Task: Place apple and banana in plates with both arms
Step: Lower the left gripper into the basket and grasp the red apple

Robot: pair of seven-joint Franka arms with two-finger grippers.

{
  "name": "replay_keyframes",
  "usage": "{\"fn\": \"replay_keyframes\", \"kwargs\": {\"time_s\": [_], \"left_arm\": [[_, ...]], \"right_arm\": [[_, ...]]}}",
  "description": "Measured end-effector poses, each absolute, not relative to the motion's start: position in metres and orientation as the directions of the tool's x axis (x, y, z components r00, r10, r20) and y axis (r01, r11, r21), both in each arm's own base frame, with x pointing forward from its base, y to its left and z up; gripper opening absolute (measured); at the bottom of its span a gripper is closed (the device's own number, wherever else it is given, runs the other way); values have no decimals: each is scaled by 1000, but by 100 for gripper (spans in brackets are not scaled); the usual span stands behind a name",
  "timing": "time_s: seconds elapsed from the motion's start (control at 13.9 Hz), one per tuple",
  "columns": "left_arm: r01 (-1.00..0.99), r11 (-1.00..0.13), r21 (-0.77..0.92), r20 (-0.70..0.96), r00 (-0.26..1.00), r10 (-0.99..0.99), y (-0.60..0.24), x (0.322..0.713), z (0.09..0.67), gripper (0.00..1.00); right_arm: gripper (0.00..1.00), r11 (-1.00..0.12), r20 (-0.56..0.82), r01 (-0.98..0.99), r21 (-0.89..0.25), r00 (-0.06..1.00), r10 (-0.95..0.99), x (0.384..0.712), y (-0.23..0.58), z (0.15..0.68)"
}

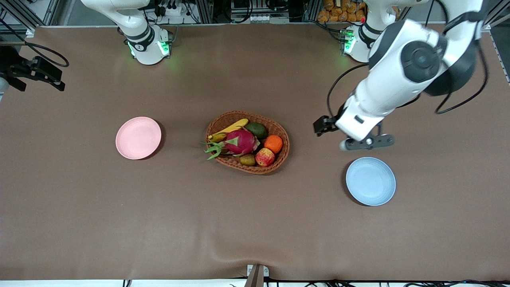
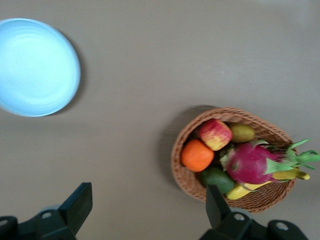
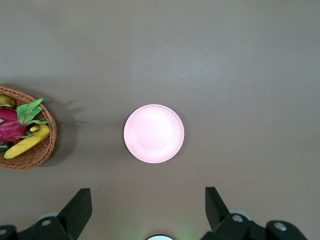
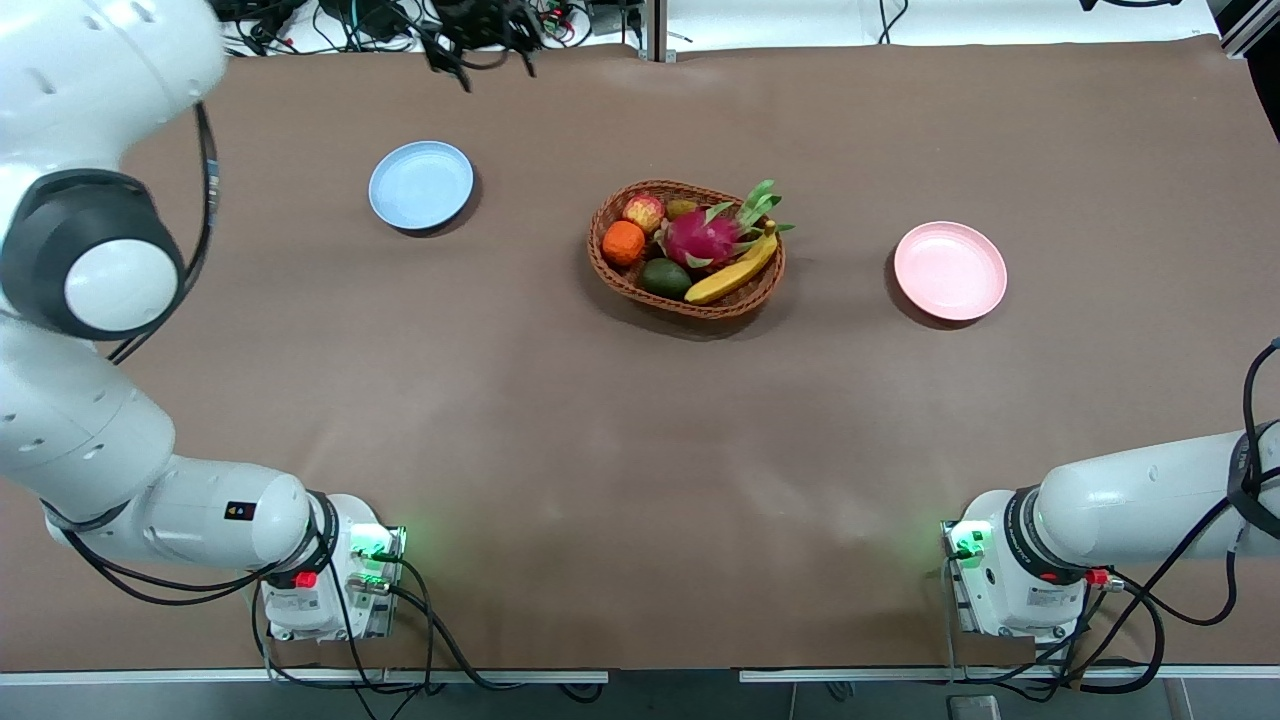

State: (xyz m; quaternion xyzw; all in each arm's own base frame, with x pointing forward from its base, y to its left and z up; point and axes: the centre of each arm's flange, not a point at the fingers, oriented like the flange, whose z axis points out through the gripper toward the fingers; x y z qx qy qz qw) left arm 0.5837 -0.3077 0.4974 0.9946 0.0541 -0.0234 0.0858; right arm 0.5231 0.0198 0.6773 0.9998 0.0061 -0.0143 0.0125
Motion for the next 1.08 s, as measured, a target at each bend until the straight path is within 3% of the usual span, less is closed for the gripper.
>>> {"fn": "replay_keyframes", "kwargs": {"time_s": [0.43, 1.08], "left_arm": [[-39, -978, 205, -10, 999, -42, -416, 580, 404, 100], [-173, -976, 129, 46, 985, -169, -482, 557, 308, 100]], "right_arm": [[100, -1000, -29, 12, 25, 999, 12, 523, 20, 677], [100, -1000, -30, 12, 25, 999, 12, 523, 20, 677]]}}
